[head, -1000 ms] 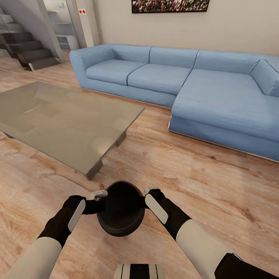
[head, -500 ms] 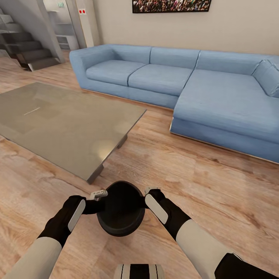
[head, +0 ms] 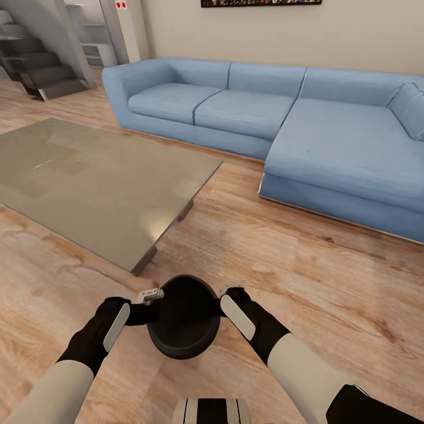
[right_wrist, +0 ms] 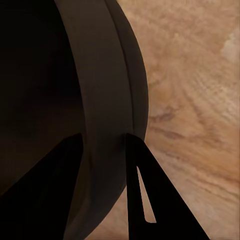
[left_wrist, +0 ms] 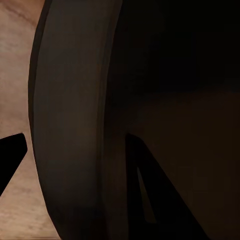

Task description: Place each of the two pumpkins and all three candles from the living room inside a cabinet in the living room (use any cabinet), then make sure every cabinet is closed, and position the cauldron so it is next to a table in the living room.

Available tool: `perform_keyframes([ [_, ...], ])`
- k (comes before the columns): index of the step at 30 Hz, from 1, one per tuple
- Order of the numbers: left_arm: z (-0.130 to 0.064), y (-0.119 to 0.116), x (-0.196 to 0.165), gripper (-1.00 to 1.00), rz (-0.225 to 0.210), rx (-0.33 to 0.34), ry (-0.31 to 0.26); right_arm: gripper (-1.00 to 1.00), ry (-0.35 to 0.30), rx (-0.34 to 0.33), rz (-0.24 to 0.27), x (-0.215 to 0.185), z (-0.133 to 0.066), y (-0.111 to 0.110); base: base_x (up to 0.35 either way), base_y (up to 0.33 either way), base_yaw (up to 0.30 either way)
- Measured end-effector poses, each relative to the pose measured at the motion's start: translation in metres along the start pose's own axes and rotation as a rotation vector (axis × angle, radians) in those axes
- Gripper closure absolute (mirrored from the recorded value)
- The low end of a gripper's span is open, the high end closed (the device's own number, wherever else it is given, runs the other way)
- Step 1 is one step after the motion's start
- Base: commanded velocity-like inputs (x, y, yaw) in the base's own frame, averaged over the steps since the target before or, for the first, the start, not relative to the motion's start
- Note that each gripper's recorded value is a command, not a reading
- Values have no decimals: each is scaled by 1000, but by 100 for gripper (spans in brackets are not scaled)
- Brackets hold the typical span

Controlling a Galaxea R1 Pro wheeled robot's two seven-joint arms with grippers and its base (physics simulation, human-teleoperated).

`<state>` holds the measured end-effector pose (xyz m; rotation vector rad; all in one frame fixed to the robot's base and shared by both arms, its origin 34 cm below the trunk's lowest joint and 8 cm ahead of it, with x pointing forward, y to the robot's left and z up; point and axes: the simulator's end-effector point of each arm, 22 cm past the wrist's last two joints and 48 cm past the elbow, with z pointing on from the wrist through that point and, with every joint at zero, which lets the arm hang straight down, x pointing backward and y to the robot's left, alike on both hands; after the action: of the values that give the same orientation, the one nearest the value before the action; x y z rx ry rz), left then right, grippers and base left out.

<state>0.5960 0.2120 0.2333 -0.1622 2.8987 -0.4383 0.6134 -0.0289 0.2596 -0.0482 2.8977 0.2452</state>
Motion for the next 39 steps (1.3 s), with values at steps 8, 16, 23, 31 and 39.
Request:
perform_keyframes([
  [8,4,1,3,100,-3,0,8,100,8,0,0,3,4,-1,0,0,0],
  [16,3,1,3,100,-3,0,8,100,8,0,1,3,3,-1,89,50,0],
  [23,4,1,3,100,-2,0,7,100,8,0,0,3,4,-1,23,12,0],
  [31,9,4,7,100,-6,-2,18,100,19,0,3,7,9,-2,1,1,0],
  [39,10,4,6,100,-5,-1,19,100,22,6,9,6,10,-1,0,0,0],
])
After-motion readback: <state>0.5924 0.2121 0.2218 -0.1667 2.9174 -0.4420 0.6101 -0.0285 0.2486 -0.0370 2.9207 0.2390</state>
